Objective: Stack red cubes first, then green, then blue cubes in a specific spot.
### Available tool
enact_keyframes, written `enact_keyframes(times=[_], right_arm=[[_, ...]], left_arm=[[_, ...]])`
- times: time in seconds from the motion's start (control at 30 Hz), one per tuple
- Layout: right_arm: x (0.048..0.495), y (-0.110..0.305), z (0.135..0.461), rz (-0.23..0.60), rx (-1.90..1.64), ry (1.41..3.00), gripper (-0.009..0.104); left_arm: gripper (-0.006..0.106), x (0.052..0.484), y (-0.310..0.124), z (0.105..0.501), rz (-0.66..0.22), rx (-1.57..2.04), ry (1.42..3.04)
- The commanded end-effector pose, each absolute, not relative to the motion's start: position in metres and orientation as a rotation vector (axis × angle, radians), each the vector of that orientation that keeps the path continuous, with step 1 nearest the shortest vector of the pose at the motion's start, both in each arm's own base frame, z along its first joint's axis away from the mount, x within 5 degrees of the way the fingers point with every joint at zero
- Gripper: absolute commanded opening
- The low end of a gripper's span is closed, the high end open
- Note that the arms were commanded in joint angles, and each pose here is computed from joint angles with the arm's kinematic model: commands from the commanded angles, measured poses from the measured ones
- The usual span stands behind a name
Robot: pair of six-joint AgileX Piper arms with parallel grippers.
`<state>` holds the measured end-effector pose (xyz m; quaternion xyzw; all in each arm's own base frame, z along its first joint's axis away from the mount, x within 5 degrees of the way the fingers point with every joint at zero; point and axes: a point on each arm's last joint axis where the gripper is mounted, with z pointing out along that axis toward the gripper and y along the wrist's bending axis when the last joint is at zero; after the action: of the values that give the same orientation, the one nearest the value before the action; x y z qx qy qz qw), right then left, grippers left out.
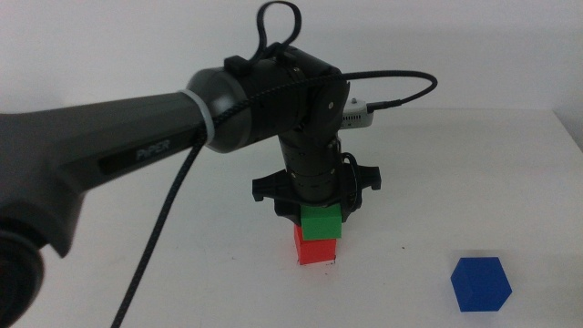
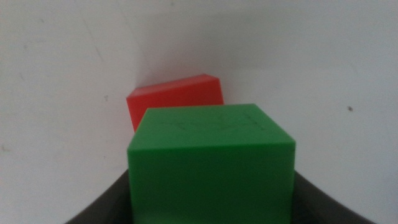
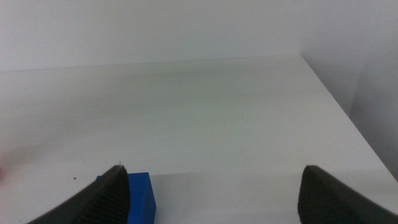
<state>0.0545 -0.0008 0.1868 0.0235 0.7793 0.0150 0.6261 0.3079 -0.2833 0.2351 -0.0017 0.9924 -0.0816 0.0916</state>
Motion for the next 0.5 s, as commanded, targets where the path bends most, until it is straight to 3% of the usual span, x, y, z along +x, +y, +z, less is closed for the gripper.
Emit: enact_keyframes(times=[0.0,0.47], right_arm=[[0.055,-0.001,0.187,0.023,0.055,1.773,0.093],[0.055,-0.001,0.187,0.023,0.055,1.773,0.093]], left_arm=[[0.009,0.311,-0.286,0.235,-0.232,-0.014,2.931],[0.009,0.317,-0.289,0.216,-0.184,-0.027,2.944]])
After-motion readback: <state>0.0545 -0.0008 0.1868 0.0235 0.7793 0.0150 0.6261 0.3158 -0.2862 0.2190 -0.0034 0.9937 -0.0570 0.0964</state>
